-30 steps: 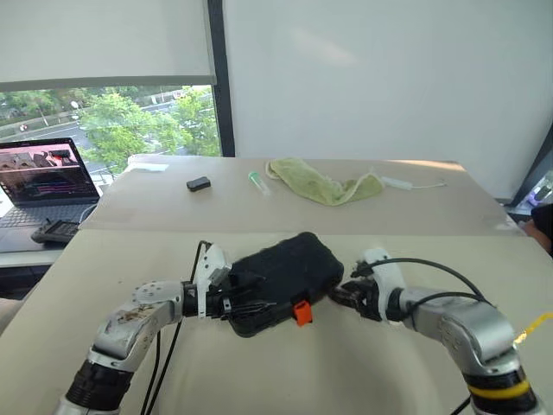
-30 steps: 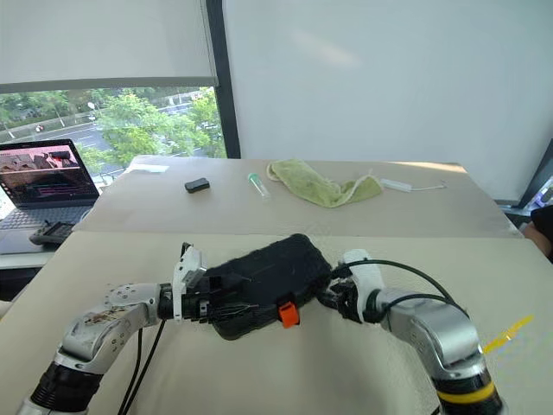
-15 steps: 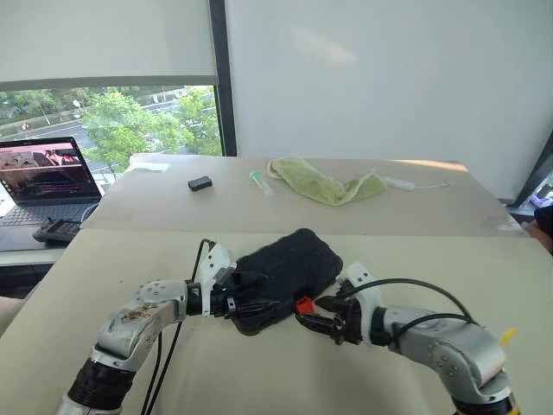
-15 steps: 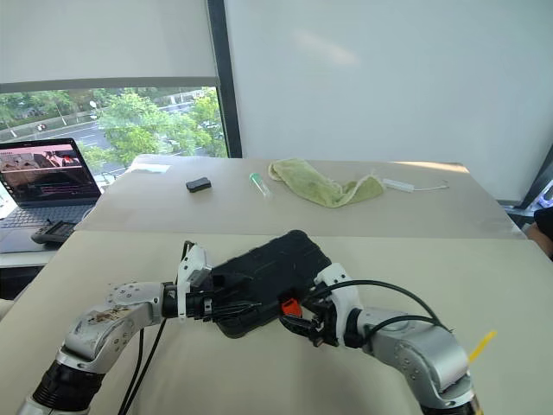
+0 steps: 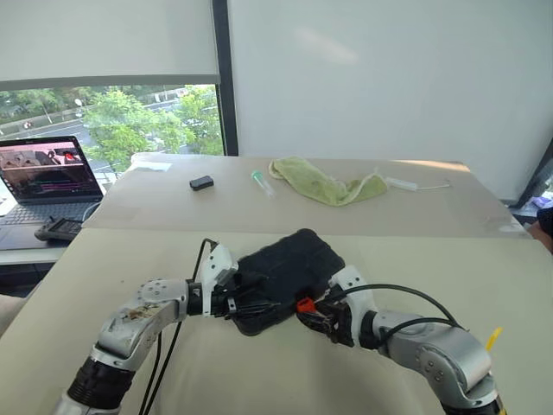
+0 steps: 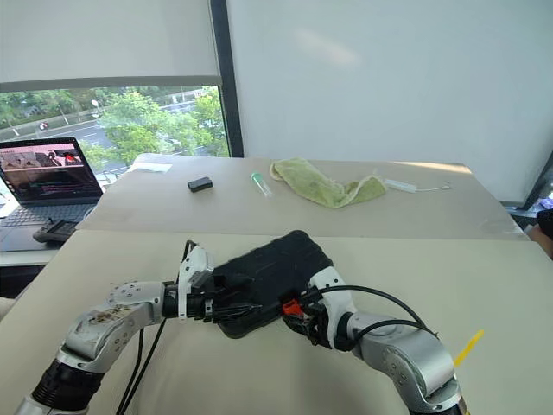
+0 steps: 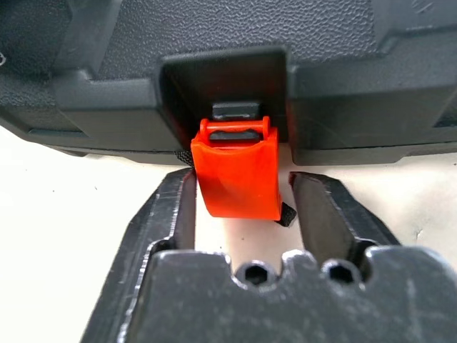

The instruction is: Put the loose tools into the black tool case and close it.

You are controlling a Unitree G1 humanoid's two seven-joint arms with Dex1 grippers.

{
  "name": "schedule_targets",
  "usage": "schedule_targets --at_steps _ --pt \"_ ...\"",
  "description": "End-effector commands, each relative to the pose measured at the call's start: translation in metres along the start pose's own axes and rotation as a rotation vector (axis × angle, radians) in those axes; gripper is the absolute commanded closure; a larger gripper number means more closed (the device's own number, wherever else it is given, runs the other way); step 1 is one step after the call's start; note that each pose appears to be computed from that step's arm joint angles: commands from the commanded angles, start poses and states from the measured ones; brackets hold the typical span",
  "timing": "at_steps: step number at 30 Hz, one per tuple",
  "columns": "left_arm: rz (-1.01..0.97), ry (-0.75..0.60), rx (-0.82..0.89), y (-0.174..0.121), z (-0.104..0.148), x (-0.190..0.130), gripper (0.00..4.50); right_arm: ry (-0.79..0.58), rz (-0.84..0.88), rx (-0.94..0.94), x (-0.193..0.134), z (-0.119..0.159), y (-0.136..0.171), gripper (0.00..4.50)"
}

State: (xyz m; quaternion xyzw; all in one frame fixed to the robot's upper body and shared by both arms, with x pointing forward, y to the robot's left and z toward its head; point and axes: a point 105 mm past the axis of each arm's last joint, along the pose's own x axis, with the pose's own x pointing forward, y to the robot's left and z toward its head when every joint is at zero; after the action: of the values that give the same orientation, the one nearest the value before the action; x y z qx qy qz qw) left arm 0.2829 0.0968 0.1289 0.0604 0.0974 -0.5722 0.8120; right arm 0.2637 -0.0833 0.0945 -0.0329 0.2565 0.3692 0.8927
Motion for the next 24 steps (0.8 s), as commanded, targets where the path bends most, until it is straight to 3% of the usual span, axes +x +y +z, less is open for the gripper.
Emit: schedule_targets --at_steps 1,8,13,24 --pt "0.012 0.066 -0.041 0.0 -0.017 -0.001 0.75 -0.026 0.007 -0.041 -0.005 0.007 0.006 1.93" --pt "0.012 0.069 -0.04 0.0 -0.019 -0.002 0.75 -0.022 0.0 -0.047 -0.005 0.005 0.006 1.93" --pt "0.012 0.071 -0.038 0.0 -0.019 -0.002 0.75 -0.023 -0.002 -0.048 -0.006 0.005 0.006 3.35" --pt "0.018 0.079 -0.045 0.0 -0.022 -0.003 0.75 -0.118 -0.004 -0.095 -0.012 0.025 0.008 3.35"
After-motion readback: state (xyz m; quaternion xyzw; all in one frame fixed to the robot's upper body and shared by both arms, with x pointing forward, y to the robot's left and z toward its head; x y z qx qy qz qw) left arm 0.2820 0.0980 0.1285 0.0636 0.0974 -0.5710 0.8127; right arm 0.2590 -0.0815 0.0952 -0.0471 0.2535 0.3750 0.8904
